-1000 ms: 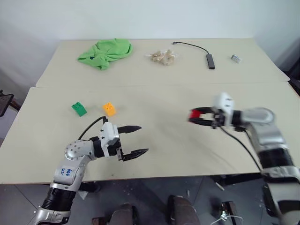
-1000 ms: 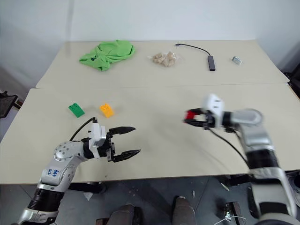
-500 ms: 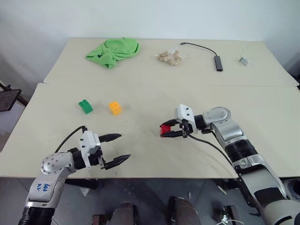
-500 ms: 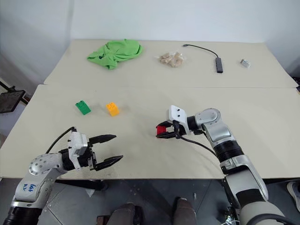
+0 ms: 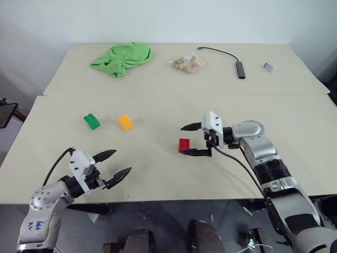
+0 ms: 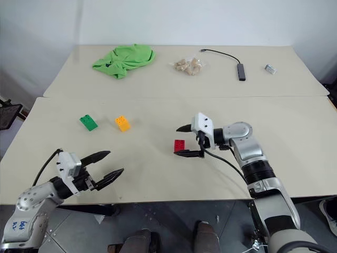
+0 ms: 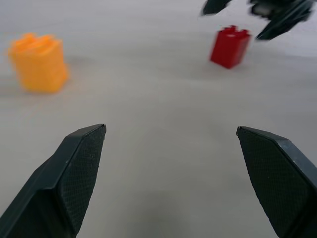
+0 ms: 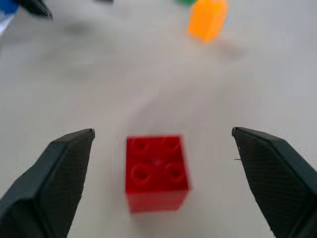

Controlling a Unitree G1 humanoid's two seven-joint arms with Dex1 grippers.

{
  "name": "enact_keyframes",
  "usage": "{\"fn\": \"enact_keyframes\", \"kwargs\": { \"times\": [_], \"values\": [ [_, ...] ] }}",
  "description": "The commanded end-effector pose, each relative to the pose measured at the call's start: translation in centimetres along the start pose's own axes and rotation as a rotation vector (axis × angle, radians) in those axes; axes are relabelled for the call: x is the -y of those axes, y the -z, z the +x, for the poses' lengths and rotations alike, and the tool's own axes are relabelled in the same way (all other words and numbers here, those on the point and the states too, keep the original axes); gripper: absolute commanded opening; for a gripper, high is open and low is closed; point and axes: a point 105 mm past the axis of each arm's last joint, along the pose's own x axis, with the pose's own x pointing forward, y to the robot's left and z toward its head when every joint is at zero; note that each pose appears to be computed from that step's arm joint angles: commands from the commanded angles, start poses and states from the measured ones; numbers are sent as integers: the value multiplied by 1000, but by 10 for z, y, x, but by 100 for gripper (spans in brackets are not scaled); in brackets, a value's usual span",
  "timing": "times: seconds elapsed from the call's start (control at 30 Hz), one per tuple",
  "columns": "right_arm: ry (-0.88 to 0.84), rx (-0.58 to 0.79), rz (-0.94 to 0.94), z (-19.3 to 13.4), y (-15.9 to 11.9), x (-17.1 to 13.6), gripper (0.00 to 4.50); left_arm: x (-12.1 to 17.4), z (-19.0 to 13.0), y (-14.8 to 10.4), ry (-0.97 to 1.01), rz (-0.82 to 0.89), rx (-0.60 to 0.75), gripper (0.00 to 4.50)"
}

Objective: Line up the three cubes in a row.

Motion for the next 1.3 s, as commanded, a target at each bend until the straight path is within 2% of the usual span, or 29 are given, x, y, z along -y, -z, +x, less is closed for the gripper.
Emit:
{"fn": "enact_keyframes", "kwargs": {
  "times": [0.03, 0.13, 0.27, 0.37, 0.47, 0.53, 0.8, 1.03, 1.17, 1.3],
  "values": [
    [68, 197, -95, -24, -26, -13, 447, -34, -41, -3, -345, -12, 99, 450],
    [101, 355, -104, -35, -34, -28, 447, -47, -62, 1, -531, -47, 134, 450],
    [94, 391, -83, -40, -20, -52, 447, -46, -65, 10, -679, -98, 160, 450],
    [137, 405, -56, -42, -15, -54, 447, -40, -51, 7, -706, -109, 182, 450],
    [166, 426, -55, -42, -16, -55, 447, -39, -22, 1, -721, -125, 157, 450],
    [183, 433, -69, -41, -18, -55, 447, -52, -5, 3, -822, -220, 112, 450],
    [169, 432, -56, -37, -21, -59, 447, -87, 48, -20, -951, -287, 101, 450],
    [165, 434, -38, -32, -25, -63, 447, -100, 93, -26, -989, -265, 92, 450],
    [171, 428, -26, -33, -24, -64, 447, -110, 100, -33, -1049, -217, 116, 450],
    [179, 412, -10, -35, -20, -69, 447, -111, 113, -35, -1031, -245, 136, 450]
  ]
}}
